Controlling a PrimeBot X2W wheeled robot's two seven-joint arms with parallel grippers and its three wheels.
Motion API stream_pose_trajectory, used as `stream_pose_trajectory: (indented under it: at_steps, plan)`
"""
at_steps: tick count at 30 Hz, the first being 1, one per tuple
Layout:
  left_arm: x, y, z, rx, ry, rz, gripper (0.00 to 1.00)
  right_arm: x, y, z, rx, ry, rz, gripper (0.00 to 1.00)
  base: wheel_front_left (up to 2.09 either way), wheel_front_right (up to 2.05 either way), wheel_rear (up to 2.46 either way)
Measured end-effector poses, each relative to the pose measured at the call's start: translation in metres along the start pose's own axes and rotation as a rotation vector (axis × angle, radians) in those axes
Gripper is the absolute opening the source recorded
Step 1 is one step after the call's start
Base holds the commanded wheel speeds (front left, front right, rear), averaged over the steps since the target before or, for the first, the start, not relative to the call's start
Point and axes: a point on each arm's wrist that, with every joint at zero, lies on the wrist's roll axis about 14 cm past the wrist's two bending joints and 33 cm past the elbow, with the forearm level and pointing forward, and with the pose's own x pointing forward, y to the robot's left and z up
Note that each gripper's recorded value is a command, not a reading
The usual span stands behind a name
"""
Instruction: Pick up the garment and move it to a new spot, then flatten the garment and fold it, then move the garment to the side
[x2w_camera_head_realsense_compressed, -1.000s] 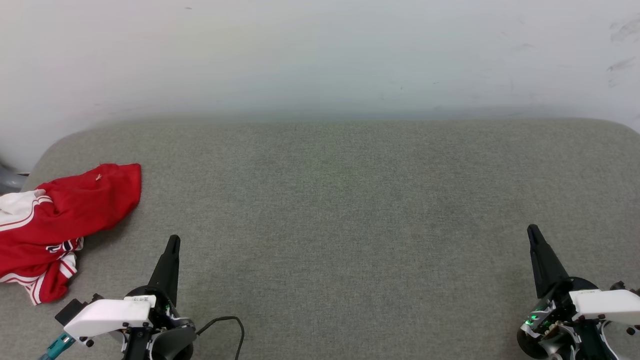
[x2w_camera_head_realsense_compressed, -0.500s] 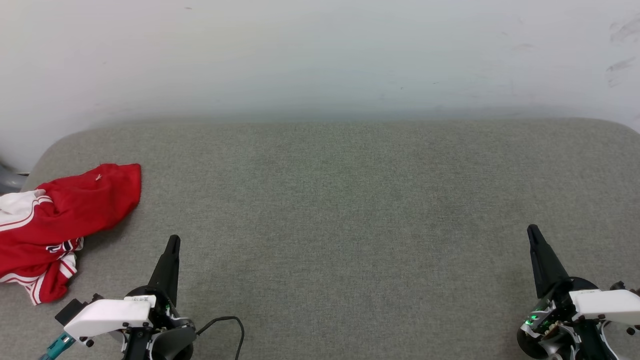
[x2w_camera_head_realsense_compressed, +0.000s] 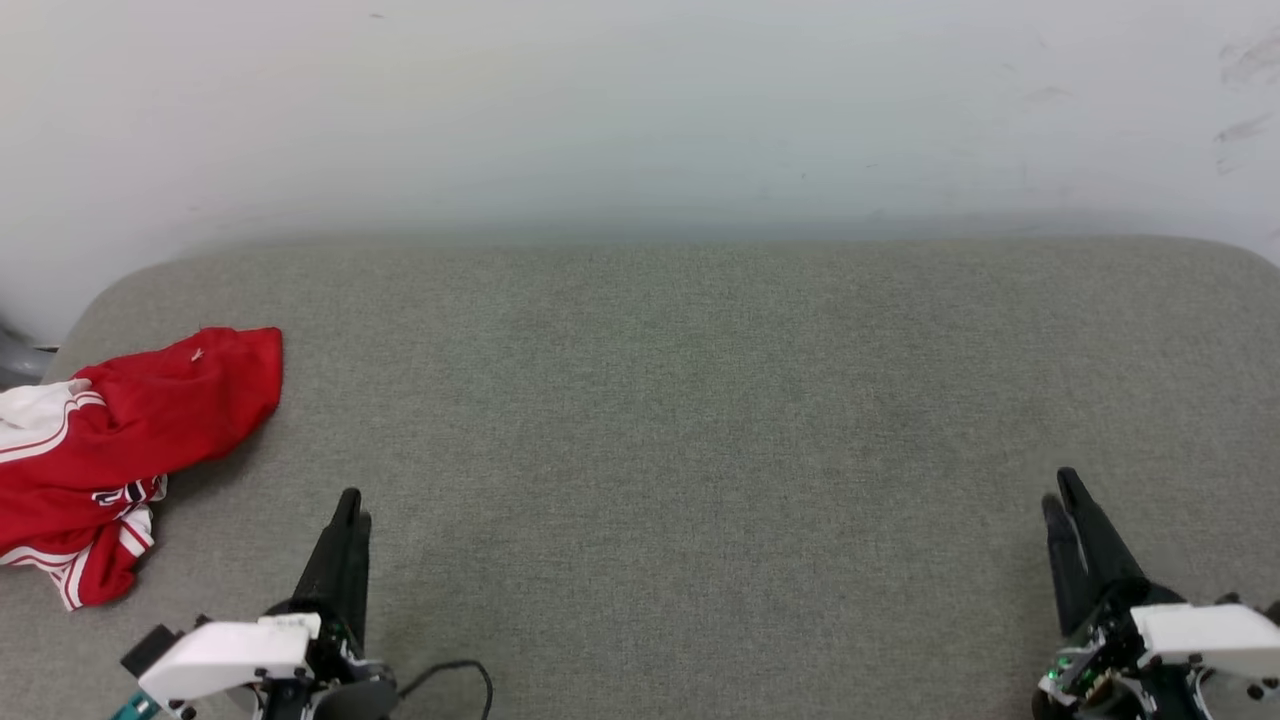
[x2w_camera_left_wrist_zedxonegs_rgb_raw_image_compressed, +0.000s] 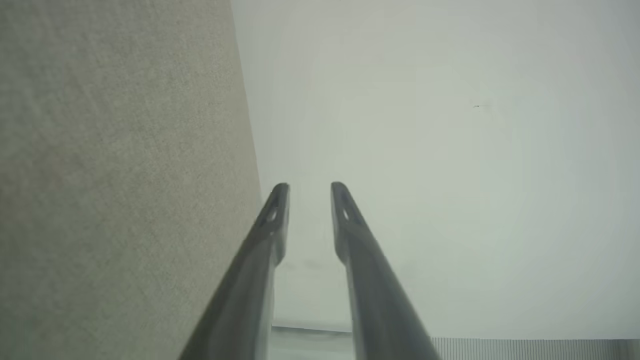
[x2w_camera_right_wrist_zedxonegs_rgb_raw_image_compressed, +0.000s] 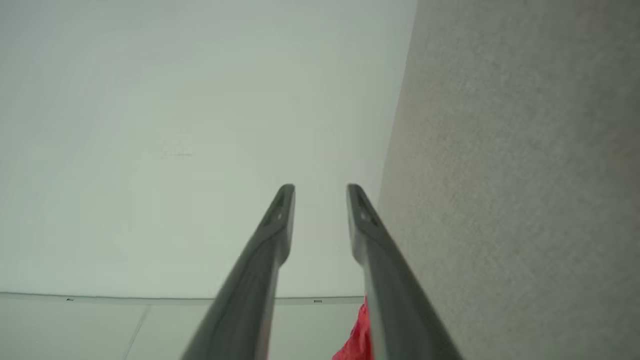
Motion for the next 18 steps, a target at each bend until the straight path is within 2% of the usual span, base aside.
stream_pose_trajectory:
  at_steps: [3, 18]
  plan:
    - [-0.007, 0.015, -0.002, -0.002, 0.000, 0.045, 1.00, -0.008, -0.014, 0.001, 0.001, -0.006, -0.042, 1.00, 0.00, 0.00, 0.00]
    - [-0.002, -0.016, -0.017, 0.067, 0.002, -0.052, 1.00, -0.003, 0.013, -0.008, -0.077, -0.012, 0.043, 1.00, 0.00, 0.00, 0.00]
